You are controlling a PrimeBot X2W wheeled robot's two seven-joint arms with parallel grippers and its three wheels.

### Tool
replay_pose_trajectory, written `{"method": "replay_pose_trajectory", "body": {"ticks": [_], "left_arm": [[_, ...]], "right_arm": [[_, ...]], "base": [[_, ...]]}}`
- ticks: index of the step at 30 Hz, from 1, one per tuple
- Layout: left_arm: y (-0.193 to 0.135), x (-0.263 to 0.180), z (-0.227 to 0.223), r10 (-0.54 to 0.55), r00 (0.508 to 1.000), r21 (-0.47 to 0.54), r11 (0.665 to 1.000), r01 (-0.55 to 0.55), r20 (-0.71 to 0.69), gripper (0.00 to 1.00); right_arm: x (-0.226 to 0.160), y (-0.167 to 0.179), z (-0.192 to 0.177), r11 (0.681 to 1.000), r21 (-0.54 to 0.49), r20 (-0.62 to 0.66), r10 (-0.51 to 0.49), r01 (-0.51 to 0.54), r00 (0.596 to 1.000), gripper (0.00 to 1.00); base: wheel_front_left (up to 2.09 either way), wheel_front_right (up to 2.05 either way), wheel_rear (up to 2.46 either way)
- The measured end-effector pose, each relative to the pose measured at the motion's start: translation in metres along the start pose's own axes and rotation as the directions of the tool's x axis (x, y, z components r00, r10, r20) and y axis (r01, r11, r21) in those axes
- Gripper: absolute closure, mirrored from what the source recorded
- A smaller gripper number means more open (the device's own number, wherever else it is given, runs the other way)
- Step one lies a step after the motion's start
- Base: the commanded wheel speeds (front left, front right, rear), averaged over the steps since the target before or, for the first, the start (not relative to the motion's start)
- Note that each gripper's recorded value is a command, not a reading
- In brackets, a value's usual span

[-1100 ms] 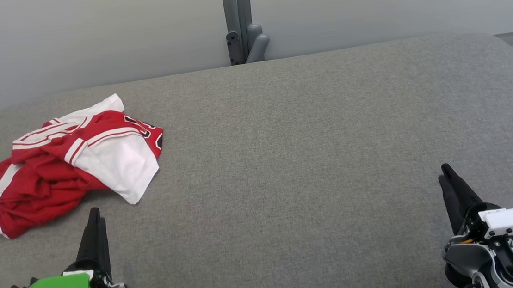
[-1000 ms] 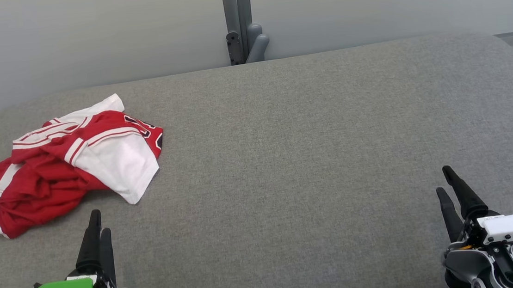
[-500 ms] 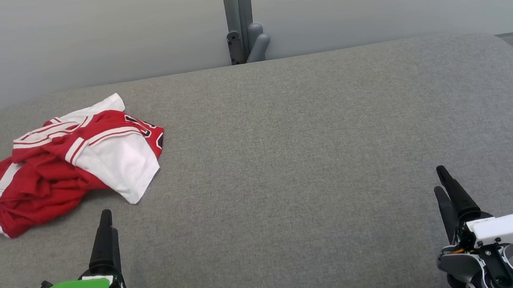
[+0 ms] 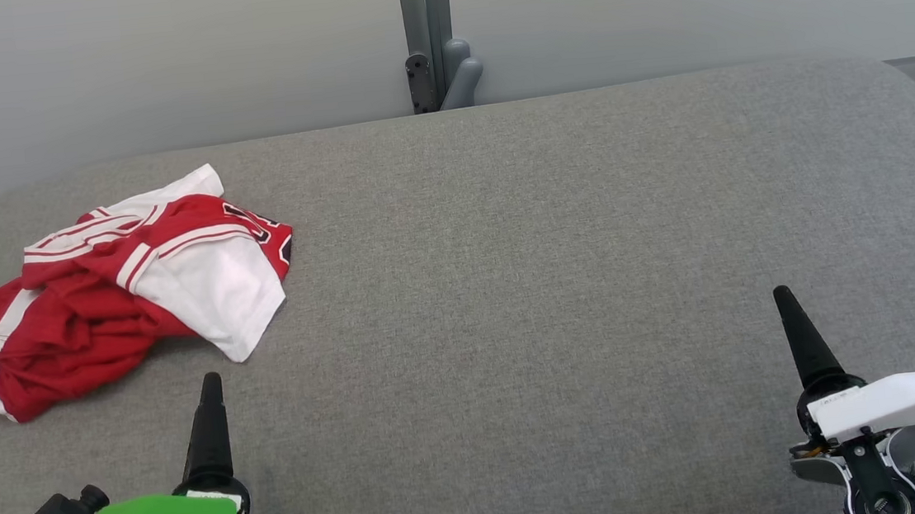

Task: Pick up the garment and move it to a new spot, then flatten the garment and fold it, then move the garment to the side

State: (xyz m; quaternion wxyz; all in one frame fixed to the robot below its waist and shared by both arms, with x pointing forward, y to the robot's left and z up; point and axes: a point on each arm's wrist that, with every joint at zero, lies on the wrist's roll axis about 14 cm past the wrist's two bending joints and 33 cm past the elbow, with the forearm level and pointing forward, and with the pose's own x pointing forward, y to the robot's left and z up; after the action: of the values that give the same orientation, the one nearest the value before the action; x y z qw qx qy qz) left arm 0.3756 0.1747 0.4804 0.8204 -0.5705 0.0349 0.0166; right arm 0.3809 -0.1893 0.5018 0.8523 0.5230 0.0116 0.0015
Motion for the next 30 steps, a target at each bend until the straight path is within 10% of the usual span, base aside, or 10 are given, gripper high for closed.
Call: {"method": "replay_pose_trajectory", "body": {"ticks": [11, 30], "left_arm": [[0.001, -0.001, -0.001, -0.005, 1.000, 0.271, 0.963, 0.006, -0.004, 0.00], [0.008, -0.010, -0.004, -0.003, 1.000, 0.621, 0.784, 0.021, -0.030, 0.00]], "right_arm": [[-0.002, 0.007, 0.005, 0.953, -0.302, 0.004, 0.034, -0.031, 0.999, 0.00], [-0.010, 0.005, 0.003, 0.806, -0.589, -0.017, 0.054, -0.053, 0.998, 0.00]], "base": [[0.00, 0.00, 0.00], [0.00, 0.00, 0.00]]}}
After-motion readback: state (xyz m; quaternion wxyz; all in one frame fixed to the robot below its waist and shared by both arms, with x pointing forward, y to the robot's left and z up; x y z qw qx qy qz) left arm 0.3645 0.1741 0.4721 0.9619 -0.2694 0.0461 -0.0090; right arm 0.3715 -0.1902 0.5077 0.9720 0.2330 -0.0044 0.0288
